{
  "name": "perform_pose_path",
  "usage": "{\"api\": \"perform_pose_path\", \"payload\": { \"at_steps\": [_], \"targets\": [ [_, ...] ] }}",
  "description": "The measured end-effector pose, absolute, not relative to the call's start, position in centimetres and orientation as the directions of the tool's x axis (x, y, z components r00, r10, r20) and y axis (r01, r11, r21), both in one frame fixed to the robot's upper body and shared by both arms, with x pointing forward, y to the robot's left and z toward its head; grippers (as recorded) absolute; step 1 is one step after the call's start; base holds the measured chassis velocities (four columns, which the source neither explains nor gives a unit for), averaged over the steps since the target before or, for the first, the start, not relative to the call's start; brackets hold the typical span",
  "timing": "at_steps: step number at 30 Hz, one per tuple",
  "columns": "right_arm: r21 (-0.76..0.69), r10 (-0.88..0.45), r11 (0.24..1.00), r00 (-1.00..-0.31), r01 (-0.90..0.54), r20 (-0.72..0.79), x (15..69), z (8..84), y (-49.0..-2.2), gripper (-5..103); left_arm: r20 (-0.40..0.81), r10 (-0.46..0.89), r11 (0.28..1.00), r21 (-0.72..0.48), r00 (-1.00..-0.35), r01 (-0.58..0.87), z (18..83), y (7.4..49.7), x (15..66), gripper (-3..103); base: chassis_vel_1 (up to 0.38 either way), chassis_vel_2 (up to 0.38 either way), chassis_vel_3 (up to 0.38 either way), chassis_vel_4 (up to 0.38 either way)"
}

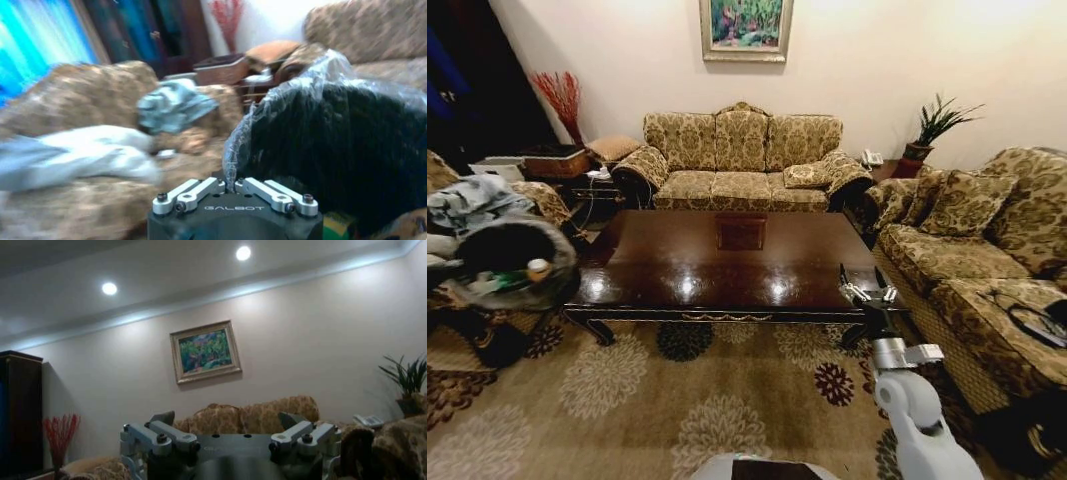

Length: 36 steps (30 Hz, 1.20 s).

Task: Move to the front of the table and place the trash on the table into the trash bin.

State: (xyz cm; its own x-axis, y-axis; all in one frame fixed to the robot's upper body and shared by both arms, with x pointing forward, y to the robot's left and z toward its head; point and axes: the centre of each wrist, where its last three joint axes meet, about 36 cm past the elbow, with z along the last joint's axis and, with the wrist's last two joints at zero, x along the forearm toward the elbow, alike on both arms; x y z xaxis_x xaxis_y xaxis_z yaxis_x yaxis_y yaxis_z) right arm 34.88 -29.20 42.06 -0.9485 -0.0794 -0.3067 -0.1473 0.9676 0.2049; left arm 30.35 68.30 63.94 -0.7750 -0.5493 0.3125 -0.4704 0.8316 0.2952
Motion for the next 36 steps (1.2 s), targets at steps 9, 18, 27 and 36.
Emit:
{"api": "perform_pose_path", "payload": {
  "at_steps": [9,18,27,36],
  "targets": [
    [0.236,-0.085,0.959,-0.955,-0.156,-0.285,35.3,40.1,-28.7,100,0.413,-0.541,0.84,0.222,-0.732,-0.495,58.4,68.5,19.4,2,0.0,0.0,0.0,0.0],
    [0.237,-0.114,0.955,-0.96,-0.177,-0.255,34.3,38.0,-28.6,100,0.431,-0.416,0.906,0.121,-0.801,-0.405,44.6,63.5,16.6,2,0.0,0.0,0.0,0.0],
    [0.256,-0.089,0.955,-0.969,-0.149,-0.231,31.4,37.4,-27.2,100,0.515,-0.378,0.912,0.064,-0.769,-0.406,26.9,59.4,17.6,2,0.0,0.0,0.0,0.0],
    [0.276,-0.061,0.952,-0.968,-0.13,-0.245,30.6,37.3,-25.8,100,0.592,-0.337,0.918,0.034,-0.732,-0.395,16.7,57.2,19.7,2,0.0,0.0,0.0,0.0]
  ]
}}
